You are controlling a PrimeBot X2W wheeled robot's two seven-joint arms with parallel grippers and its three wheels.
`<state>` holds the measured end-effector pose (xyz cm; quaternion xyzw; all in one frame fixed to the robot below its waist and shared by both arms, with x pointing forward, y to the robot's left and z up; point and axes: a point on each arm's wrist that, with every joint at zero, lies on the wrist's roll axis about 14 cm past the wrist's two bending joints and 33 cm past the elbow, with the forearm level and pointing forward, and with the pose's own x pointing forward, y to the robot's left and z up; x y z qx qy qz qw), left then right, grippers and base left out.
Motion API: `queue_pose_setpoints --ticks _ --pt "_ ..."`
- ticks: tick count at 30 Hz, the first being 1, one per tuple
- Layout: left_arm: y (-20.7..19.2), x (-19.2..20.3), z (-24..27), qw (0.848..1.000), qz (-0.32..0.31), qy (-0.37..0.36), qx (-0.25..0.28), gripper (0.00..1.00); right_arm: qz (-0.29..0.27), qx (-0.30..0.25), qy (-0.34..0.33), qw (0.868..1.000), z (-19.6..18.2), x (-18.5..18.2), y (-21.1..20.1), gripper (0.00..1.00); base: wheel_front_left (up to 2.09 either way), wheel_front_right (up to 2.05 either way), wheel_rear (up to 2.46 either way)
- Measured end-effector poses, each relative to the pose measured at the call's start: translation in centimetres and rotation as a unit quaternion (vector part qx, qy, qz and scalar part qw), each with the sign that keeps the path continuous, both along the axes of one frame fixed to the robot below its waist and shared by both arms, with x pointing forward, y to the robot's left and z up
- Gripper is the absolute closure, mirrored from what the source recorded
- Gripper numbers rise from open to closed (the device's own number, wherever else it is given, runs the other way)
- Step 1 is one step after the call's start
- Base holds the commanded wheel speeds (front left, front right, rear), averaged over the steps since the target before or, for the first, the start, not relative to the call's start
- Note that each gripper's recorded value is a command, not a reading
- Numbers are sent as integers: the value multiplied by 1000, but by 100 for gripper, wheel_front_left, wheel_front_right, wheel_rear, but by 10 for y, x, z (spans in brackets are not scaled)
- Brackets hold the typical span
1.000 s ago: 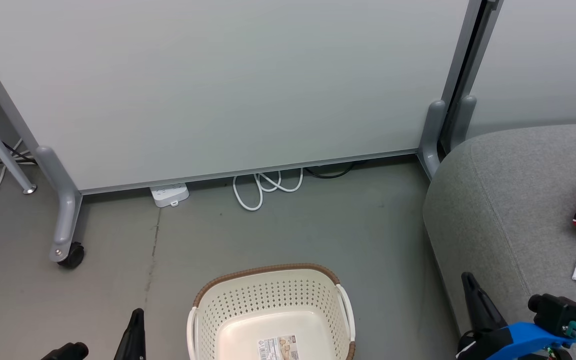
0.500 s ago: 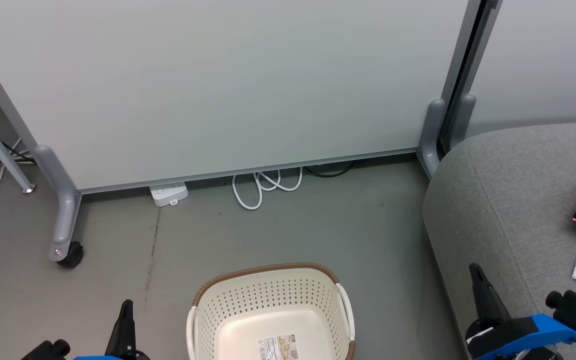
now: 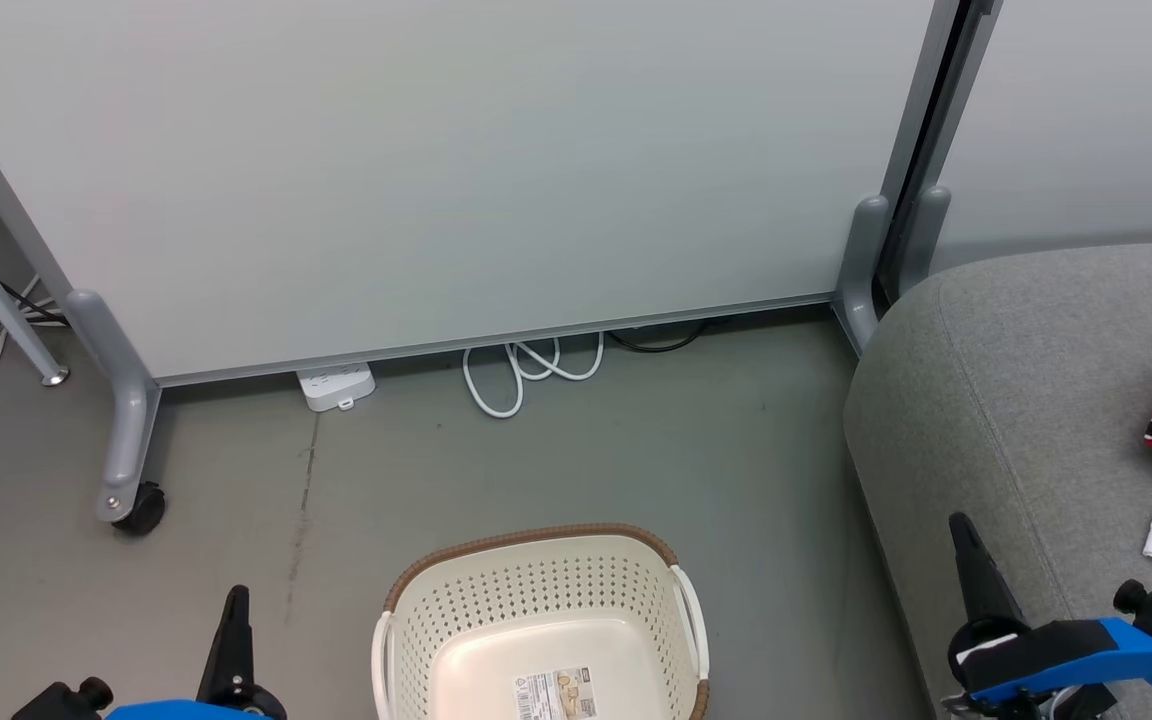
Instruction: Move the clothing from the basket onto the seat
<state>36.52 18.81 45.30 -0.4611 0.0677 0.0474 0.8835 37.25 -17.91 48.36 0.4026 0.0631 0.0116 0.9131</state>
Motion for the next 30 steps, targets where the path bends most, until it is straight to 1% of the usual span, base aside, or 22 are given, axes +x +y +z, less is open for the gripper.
queue_pose_setpoints --ticks 14,30 --pt "2 6 10 997 9 -12 -70 100 -16 84 -2 996 3 2 -5 100 0 0 0" --pt "5 11 21 989 17 -28 -146 100 -30 175 -8 984 8 6 -9 100 0 0 0"
